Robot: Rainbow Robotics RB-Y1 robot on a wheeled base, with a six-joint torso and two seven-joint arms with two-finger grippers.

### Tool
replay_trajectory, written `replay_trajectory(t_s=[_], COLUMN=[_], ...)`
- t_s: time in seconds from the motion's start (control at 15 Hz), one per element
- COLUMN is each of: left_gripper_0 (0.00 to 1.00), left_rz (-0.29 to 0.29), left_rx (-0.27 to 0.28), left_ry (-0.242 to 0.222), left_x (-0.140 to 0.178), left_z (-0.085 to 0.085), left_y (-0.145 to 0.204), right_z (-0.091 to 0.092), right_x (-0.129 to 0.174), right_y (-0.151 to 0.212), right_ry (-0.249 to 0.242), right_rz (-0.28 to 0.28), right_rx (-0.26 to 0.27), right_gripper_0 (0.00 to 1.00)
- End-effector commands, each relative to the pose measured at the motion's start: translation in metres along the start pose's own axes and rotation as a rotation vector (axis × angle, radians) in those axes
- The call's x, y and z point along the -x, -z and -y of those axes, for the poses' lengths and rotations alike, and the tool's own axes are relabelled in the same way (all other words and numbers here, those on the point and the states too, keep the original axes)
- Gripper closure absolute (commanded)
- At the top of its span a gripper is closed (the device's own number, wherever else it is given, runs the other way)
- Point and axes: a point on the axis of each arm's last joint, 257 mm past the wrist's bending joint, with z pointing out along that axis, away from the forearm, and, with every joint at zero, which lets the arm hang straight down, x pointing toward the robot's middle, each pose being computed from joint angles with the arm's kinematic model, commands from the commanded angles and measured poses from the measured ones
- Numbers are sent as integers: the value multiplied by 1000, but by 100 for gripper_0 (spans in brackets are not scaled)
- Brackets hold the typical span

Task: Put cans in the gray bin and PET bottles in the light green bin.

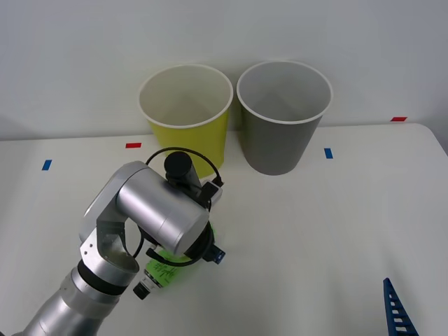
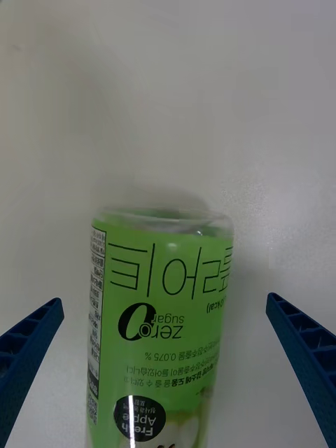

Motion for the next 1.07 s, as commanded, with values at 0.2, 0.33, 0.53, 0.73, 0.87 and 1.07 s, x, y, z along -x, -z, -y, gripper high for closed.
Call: replay_trajectory(t_s=[0.2,0.33,0.53,0.73,0.87,1.07], left_gripper_0=[0,0,0,0,0,0], left_rz=[-32,-43,-60,-57,-69,-75], left_rx=[-14,-9,-5,-28,-34,-38], left_ry=[7,0,-13,-25,-41,-47], left_x=[-3,-4,-2,0,-3,-4], left_z=[1,-5,-9,0,1,0], left_y=[-8,-11,-14,-15,-17,-19], right_z=[0,0,0,0,0,0], right_x=[0,0,0,0,0,0], right_y=[0,0,0,0,0,0], right_ry=[0,0,0,0,0,0], right_rz=[0,0,0,0,0,0], right_rx=[0,0,0,0,0,0], right_gripper_0=[0,0,0,0,0,0])
